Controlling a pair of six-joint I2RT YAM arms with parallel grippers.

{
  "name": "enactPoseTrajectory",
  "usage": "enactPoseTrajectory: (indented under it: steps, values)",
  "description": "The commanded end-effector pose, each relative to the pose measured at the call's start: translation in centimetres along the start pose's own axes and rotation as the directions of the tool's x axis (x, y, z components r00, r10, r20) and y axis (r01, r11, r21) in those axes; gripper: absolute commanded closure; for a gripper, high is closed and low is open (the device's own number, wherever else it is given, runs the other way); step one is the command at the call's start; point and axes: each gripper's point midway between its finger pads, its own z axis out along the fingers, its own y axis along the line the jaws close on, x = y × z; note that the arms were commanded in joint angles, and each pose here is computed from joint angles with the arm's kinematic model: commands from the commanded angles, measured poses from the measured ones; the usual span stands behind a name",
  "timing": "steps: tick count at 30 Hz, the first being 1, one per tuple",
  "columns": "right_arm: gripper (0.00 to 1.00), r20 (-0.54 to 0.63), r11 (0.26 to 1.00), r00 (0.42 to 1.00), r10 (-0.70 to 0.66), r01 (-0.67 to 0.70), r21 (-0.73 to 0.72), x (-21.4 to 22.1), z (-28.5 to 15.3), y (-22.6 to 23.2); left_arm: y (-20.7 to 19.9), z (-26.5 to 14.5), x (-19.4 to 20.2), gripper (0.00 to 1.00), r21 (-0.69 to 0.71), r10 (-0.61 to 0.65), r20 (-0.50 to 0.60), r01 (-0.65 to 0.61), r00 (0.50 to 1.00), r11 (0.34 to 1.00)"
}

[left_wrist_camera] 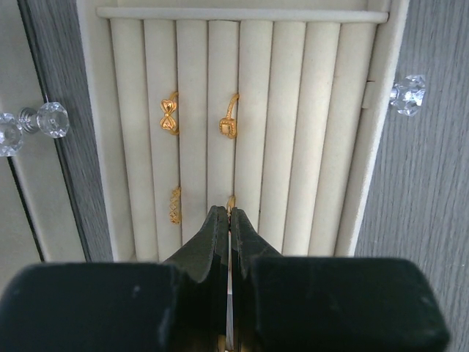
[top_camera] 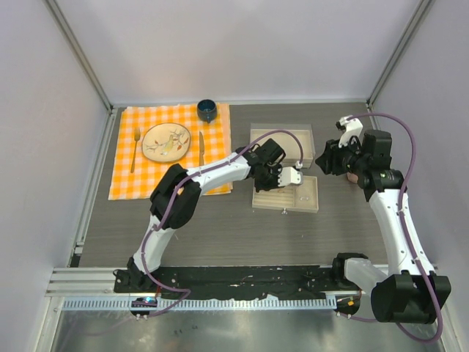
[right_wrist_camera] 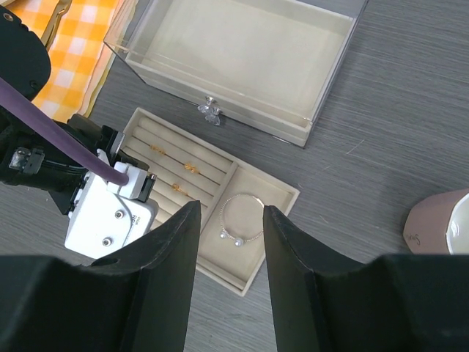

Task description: Organize the mixed jewelry

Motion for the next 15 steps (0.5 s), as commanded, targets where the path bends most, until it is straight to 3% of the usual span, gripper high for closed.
enactPoseTrajectory:
  steps: [1, 15]
  values:
    - [0.55, 0.052, 1.0, 0.998, -0.024, 0.024, -0.006, -1.2, -0.3, 0.1, 0.6, -0.1, -1.1, 1.0, -0.023, 0.028, 0.025, -0.027, 0.999, 0.999]
    - [0.55, 0.048, 1.0, 0.999, -0.023, 0.024, -0.014, -0.8, -0.3, 0.1, 0.4, 1.0, -0.5, 1.0, -0.016, 0.043, -0.002, -0.043, 0.999, 0.999]
